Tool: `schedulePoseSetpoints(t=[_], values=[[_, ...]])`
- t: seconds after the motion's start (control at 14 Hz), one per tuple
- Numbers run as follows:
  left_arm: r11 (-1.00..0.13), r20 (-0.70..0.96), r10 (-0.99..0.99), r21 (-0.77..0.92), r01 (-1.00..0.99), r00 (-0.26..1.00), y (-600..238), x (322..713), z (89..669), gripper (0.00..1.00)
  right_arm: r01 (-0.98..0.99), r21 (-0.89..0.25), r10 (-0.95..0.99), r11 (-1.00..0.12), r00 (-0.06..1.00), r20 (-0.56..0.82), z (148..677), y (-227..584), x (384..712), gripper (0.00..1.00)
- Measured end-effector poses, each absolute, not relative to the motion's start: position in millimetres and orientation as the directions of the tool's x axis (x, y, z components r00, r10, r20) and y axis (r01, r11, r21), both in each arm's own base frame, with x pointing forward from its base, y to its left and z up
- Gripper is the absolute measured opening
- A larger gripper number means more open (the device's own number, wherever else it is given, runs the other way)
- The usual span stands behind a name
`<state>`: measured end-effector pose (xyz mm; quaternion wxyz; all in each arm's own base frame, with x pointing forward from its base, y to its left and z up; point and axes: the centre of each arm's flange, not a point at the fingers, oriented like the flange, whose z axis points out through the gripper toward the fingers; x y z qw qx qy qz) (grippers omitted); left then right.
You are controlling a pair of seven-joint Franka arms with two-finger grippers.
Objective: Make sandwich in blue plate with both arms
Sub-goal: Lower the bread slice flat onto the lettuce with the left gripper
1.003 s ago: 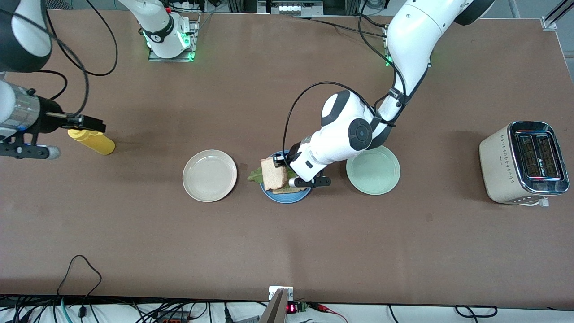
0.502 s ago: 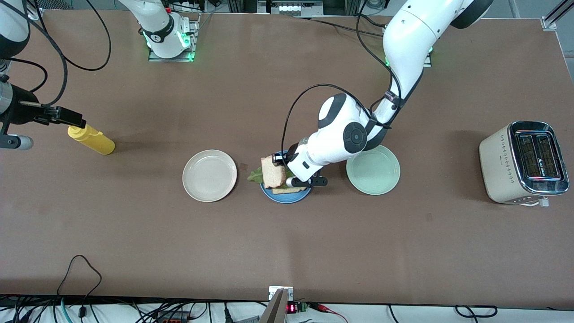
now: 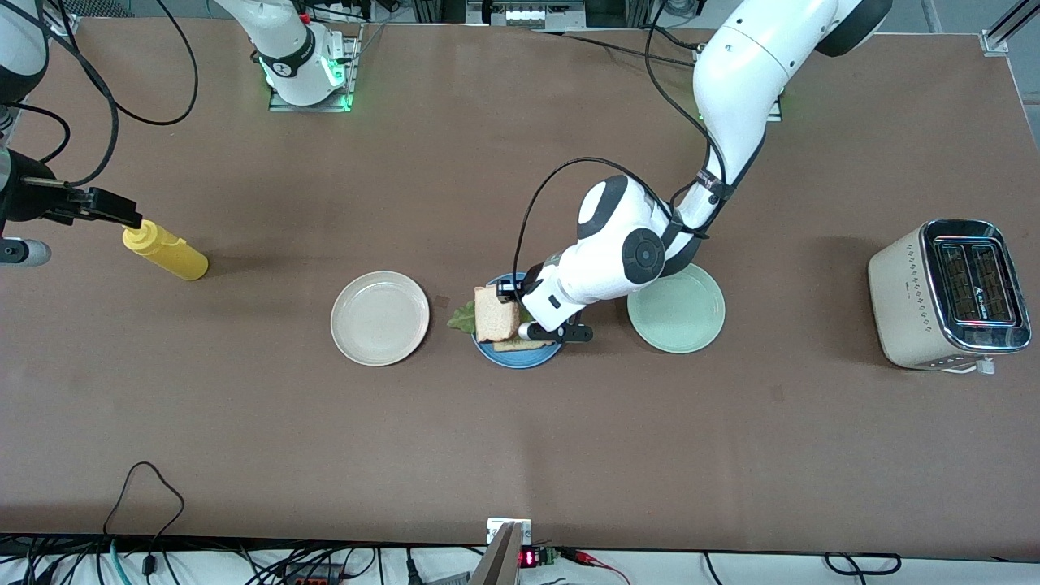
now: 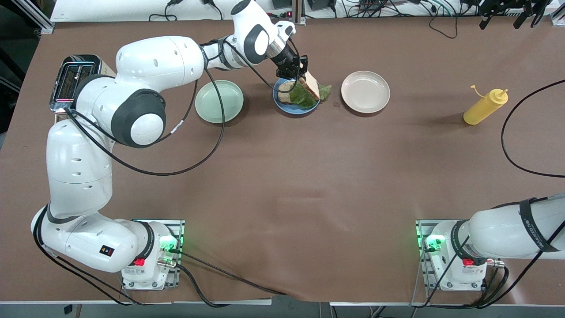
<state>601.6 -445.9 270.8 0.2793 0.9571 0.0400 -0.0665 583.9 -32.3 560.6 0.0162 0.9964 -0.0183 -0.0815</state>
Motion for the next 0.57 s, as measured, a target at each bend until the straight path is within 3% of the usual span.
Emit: schedulePoseSetpoints(t=[0.29,0.57], values=[[-0.849,-0.153,0.034,0.517,0.109,0.988,-426.5,608.7,254.5,0.13,-0.028,0.034,-0.033,-0.999,0.988,-0.151,569.7,-31.5,579.6,1.0],[-0.852,-0.166,0.057,0.506,0.135,0.985,-404.4,618.0,241.7,0.28,-0.025,0.034,-0.03,-0.999,0.988,-0.154,569.2,-30.7,579.2,1.0]])
